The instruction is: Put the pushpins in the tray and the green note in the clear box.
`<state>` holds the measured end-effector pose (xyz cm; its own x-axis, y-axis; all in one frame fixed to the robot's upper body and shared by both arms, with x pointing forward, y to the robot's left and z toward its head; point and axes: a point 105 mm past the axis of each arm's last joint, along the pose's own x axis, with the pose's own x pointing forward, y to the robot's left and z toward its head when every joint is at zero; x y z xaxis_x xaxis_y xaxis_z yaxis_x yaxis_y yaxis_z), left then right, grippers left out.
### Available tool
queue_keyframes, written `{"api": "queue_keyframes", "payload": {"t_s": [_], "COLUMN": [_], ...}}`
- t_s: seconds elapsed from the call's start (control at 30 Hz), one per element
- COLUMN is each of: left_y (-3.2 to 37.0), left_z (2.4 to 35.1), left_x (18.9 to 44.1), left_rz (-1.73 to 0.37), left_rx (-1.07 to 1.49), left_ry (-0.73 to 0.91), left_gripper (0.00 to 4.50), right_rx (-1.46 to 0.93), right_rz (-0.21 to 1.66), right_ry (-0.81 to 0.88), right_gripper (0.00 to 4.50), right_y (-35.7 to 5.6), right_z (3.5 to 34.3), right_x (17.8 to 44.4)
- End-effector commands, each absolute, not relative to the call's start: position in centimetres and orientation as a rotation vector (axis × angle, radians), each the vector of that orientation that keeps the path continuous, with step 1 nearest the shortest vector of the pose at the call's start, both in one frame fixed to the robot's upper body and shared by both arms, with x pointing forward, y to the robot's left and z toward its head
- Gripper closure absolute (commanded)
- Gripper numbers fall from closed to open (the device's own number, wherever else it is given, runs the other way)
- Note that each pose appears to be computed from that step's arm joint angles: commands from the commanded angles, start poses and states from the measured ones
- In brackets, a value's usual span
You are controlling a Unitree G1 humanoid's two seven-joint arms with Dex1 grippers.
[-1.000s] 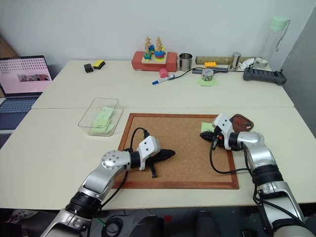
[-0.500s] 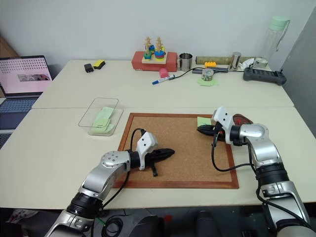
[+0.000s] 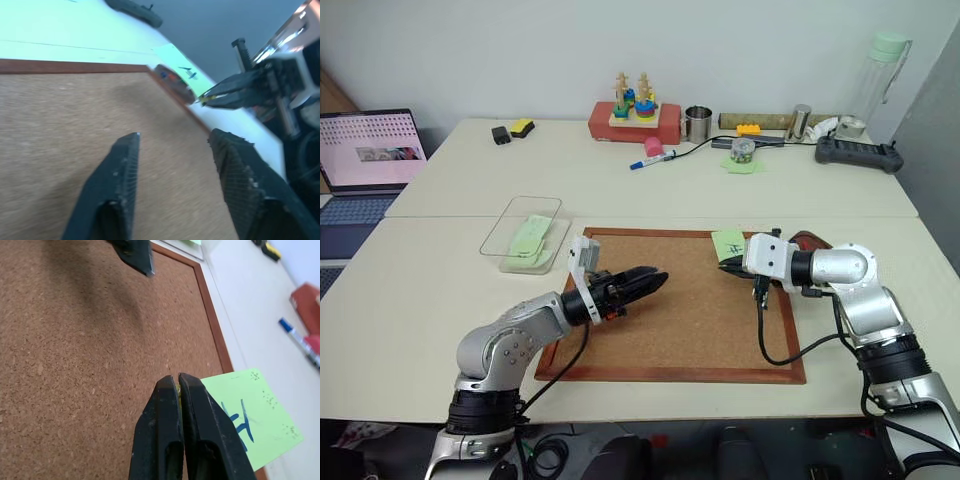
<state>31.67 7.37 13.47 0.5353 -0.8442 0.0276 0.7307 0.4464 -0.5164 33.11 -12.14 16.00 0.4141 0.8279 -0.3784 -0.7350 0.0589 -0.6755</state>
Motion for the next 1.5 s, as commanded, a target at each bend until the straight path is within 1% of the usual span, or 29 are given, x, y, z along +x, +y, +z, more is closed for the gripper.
{"api": "queue_keyframes", "payload": {"t_s": [0.03,0.13,0.3,0.47,0.5,0.53,0.57,0.6,0.67,0.7,0.8,0.83,0.9,1.03,1.1,1.13,1.4,1.5], "left_y": [5.7,4.1,2.1,0.7,0.5,0.5,0.4,0.4,0.5,0.5,0.8,0.8,0.8,0.8,0.8,0.8,1.0,1.1], "left_z": [15.1,15.3,15.2,15.8,15.9,15.9,16.0,16.0,16.1,16.2,16.1,16.1,15.9,15.7,15.5,15.4,14.0,13.4], "left_x": [31.8,31.8,32.2,32.6,32.7,32.7,32.8,32.9,32.9,32.9,32.8,32.7,32.6,32.3,32.2,32.3,33.1,33.7], "left_rz": [-1.023,-1.056,-1.076,-1.098,-1.099,-1.098,-1.098,-1.1,-1.104,-1.107,-1.112,-1.115,-1.121,-1.134,-1.131,-1.126,-1.048,-1.003], "left_rx": [-0.627,-0.703,-0.742,-0.77,-0.777,-0.777,-0.777,-0.779,-0.782,-0.782,-0.772,-0.764,-0.756,-0.737,-0.724,-0.717,-0.628,-0.603], "left_ry": [0.244,0.264,0.289,0.264,0.26,0.256,0.254,0.248,0.239,0.233,0.227,0.227,0.229,0.23,0.228,0.228,0.218,0.216], "left_gripper": [1.24,1.24,1.24,1.24,1.4,1.4,1.63,1.71,2.08,2.36,2.86,2.96,3.36,3.98,4.4,4.47,4.47,4.47], "right_rx": [-1.08,-1.134,-1.181,-1.213,-1.215,-1.216,-1.216,-1.217,-1.217,-1.218,-1.217,-1.216,-1.215,-1.219,-1.218,-1.218,-1.212,-1.188], "right_rz": [1.208,1.231,1.246,1.272,1.275,1.277,1.278,1.28,1.281,1.281,1.28,1.281,1.282,1.285,1.287,1.288,1.286,1.274], "right_ry": [-0.241,-0.266,-0.302,-0.324,-0.327,-0.331,-0.333,-0.335,-0.337,-0.338,-0.344,-0.347,-0.352,-0.365,-0.37,-0.374,-0.425,-0.486], "right_gripper": [4.5,4.5,4.5,4.5,4.5,4.5,4.5,4.5,4.5,4.5,4.5,4.5,4.5,4.5,4.5,4.5,4.5,4.5], "right_y": [-11.3,-11.1,-10.6,-10.1,-10.1,-10.0,-10.0,-9.9,-9.9,-9.9,-9.8,-9.8,-9.7,-9.5,-9.4,-9.4,-9.1,-8.8], "right_z": [17.3,17.1,17.5,17.5,17.5,17.5,17.5,17.5,17.4,17.4,17.5,17.5,17.6,17.8,17.8,17.8,18.3,19.9], "right_x": [32.0,31.4,31.1,30.7,30.6,30.5,30.5,30.5,30.4,30.4,30.4,30.5,30.5,30.6,30.5,30.5,29.9,29.1]}}
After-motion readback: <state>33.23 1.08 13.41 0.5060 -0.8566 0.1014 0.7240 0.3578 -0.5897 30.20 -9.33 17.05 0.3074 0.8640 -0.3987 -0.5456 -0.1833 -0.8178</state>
